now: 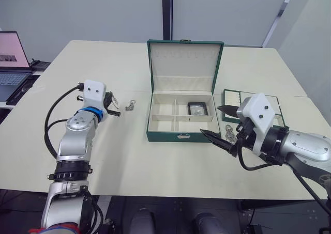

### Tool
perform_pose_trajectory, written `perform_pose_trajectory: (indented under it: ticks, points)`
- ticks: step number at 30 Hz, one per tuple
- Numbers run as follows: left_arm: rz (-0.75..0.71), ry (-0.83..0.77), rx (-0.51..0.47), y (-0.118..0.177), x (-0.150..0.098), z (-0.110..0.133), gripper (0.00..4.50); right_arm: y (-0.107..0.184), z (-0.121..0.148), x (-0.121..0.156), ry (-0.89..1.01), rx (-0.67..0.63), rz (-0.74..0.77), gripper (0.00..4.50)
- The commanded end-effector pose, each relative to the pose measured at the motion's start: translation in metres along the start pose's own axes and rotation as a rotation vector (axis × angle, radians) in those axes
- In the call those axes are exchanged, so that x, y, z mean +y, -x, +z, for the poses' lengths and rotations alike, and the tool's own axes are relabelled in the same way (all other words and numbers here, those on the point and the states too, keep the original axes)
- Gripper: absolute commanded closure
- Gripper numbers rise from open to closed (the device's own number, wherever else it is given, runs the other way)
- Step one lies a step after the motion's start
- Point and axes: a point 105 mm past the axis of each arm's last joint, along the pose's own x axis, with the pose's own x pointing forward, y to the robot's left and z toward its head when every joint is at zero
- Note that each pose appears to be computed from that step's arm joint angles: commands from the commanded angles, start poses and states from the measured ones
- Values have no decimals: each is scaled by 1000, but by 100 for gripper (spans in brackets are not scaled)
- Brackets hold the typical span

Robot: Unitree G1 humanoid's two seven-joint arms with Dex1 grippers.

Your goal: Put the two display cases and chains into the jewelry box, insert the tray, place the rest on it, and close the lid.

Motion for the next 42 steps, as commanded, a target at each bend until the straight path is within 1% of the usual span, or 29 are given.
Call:
perform_pose_trajectory:
  ticks: [1, 10, 14, 18, 21, 28, 34, 42]
  points:
    - [9, -26, -68, 11, 8, 28, 449, 4, 9, 3, 42, -46, -1, 0]
    - [-43, -64, -128, 31, 3, 74, 449, 13, 2, 3, 33, -38, 12, 0]
    - [-64, -78, -127, 40, 3, 84, 449, 20, 0, 1, 21, -44, 1, 0]
    - [-121, -79, -112, 51, -4, 94, 449, 26, -2, -3, 15, -49, -11, 0]
    - [-219, -97, -87, 61, -21, 102, 449, 29, -4, -3, 13, -55, -10, 0]
    - [-419, -121, -37, 80, -54, 112, 449, 30, -9, -4, 5, -63, -8, 0]
    - [-519, -110, -35, 82, -75, 116, 449, 36, -15, -9, 8, -64, -42, 0]
    - [-572, -95, -55, 77, -94, 123, 449, 42, -21, -10, 14, -48, -67, 0]
